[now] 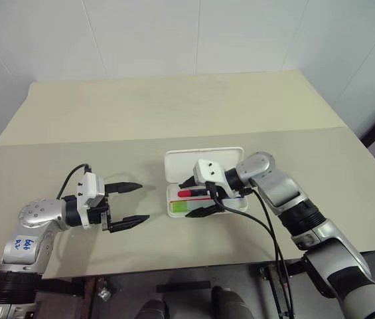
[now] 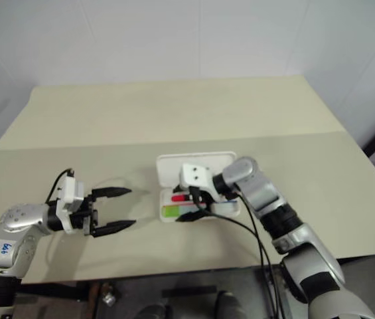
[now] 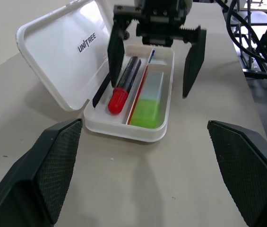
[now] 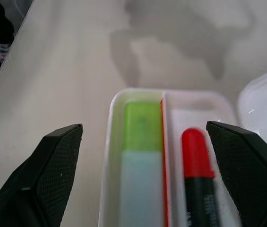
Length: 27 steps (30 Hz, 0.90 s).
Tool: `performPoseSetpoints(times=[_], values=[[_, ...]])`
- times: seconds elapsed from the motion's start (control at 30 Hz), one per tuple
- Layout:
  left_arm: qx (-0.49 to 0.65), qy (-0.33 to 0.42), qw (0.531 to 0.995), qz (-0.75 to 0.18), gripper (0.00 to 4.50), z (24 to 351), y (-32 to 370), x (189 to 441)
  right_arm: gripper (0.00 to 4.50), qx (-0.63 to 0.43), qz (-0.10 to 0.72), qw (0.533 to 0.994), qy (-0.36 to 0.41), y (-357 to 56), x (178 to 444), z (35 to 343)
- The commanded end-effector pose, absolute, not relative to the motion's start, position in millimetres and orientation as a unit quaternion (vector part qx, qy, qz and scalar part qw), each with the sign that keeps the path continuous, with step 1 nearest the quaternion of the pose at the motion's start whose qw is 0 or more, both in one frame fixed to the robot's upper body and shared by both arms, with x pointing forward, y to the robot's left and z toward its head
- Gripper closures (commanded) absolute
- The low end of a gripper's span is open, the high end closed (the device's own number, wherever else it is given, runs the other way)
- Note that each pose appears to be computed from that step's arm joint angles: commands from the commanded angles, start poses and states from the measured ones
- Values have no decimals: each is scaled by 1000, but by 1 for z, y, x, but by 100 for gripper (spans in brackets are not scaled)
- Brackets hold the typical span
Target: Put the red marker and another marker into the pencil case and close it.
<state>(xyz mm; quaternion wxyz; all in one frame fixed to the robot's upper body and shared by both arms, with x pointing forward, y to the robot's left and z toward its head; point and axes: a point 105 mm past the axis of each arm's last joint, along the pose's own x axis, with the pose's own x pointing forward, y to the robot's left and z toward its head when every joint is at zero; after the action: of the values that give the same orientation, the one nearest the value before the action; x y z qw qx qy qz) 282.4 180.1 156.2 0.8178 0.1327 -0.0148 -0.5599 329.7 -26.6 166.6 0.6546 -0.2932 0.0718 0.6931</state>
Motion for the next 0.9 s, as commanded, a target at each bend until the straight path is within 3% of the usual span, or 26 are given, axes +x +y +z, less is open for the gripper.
performPoseSetpoints(times=[0.03,0.17,0.4,0.6,0.9], values=[[146,-46,809,-568,0,170,174,282,4,-273,692,668,33,-34,322,197],[142,-47,803,-577,0,170,169,283,4,-244,698,673,29,-53,301,208],[139,-49,794,-589,0,172,164,288,4,-192,643,740,43,-93,287,217],[140,-58,784,-602,0,177,157,297,4,-163,480,860,60,-164,312,217],[138,-62,772,-617,0,178,147,303,4,-115,282,951,61,-217,335,196]])
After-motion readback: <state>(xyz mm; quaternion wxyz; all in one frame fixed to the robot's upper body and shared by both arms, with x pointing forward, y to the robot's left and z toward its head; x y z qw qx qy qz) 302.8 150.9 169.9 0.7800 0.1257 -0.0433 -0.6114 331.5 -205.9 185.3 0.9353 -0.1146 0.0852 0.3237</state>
